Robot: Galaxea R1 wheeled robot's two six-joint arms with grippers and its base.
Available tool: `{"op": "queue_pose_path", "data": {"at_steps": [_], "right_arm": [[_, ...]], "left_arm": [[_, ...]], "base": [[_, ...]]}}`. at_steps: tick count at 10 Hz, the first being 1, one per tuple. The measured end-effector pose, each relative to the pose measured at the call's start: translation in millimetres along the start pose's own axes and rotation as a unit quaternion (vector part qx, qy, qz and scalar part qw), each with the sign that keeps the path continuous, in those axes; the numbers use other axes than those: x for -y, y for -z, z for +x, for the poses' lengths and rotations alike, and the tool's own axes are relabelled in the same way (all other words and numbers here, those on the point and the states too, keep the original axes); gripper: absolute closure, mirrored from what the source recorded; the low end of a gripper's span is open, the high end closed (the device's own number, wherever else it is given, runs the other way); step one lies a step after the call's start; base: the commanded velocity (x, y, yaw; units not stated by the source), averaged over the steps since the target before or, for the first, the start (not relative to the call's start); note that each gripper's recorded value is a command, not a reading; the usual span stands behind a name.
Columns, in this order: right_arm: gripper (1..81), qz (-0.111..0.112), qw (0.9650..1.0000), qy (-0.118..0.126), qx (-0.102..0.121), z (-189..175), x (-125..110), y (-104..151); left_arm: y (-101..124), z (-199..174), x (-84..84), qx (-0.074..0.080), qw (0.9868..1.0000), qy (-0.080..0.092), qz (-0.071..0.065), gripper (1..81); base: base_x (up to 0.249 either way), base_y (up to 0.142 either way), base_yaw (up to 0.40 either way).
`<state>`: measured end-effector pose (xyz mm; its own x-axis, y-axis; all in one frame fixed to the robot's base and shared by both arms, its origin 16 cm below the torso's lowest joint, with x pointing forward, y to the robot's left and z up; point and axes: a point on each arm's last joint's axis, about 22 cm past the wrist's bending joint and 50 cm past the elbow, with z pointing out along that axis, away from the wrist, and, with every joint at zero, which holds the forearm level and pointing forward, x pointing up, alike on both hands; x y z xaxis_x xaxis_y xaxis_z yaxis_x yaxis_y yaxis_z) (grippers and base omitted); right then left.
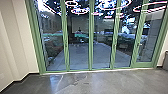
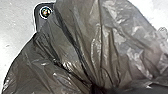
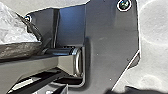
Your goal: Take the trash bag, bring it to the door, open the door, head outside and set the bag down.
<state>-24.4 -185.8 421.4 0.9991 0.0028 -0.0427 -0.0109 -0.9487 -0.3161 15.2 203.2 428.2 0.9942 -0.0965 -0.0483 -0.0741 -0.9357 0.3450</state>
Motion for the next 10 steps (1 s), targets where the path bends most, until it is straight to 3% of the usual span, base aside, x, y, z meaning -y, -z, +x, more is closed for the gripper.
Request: {"op": "queue_pose_path", "data": {"at_steps": [10], "right_arm": [[1.0,0.001,1.0,0.0,0.0,-0.5,1.5,-0.4]], "left_arm": [[0.0,0.6,0.3,-0.001,1.0,0.0,0.001,81.1]], "base": [[0.0,0.0,-0.331]]}}
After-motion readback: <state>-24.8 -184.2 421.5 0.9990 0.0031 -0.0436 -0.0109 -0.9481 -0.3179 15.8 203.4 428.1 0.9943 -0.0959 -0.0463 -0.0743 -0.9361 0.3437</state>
